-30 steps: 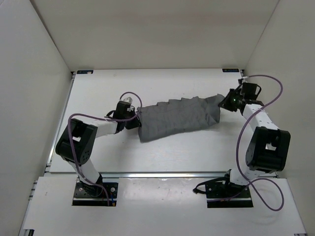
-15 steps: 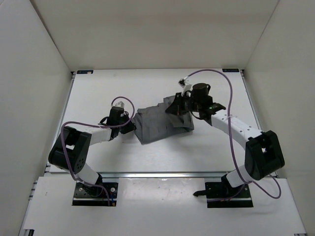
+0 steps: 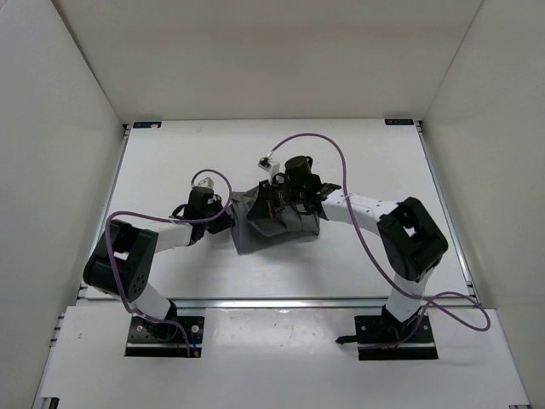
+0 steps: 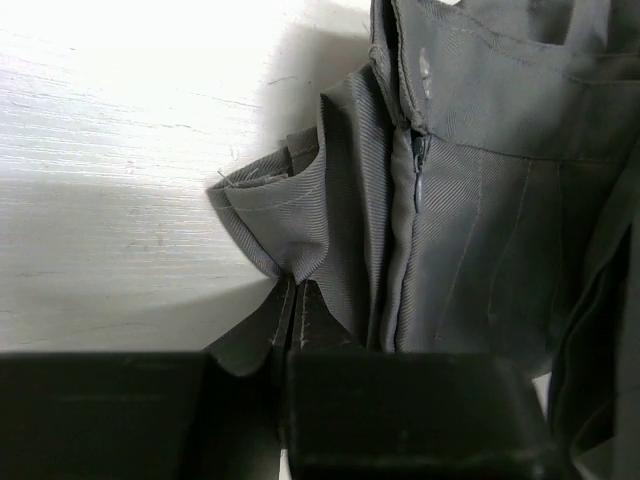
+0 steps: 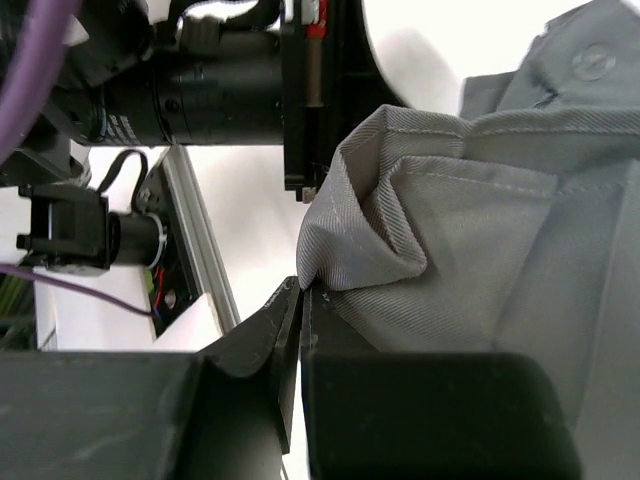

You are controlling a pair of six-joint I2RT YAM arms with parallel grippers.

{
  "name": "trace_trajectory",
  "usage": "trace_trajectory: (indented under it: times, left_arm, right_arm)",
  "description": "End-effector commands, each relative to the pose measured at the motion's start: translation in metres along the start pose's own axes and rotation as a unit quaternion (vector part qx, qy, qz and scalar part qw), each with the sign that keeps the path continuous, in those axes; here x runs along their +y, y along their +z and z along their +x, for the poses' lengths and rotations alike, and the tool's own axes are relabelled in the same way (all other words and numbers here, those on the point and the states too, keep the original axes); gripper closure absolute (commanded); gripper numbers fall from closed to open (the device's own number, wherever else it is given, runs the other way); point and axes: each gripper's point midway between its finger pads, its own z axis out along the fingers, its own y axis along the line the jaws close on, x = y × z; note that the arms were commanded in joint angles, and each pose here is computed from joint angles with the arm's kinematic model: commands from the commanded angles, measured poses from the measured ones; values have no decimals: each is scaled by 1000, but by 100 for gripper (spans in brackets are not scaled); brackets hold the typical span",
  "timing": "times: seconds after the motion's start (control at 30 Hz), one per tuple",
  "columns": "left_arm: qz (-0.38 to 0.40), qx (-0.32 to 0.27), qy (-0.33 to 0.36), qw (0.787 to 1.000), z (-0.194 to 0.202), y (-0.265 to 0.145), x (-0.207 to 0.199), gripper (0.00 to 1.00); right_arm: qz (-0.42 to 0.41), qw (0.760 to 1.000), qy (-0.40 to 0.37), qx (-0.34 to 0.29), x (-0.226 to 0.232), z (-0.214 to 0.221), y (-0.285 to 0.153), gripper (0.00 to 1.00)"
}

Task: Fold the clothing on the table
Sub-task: Fold the skirt

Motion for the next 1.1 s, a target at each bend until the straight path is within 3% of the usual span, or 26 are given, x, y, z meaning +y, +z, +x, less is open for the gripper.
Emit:
trace_trajectory:
  times: [0.0,0.4,0.73,0.9,1.07]
  left_arm:
    - [16,-22,0,1000,-11,-8,-8,100]
    - [11,-29,-4,1000,-16,-11,-4,100]
    - [16,-15,5,1000,-13,-19,-2,99]
    - [19,-8,10,1000,-11,-20,-1,90]
    - [9,15,20,1000,1,-17,4,100]
  right_arm:
    - [-52,998,-33,-7,27,-17,13,100]
    - [-8,998,-16,68,1,23,63,100]
    - [143,982,-11,123,-63,39,86,100]
    - [241,964,-7,109,-92,31,82,100]
    - [284,954,-2,99,-104,24,71,100]
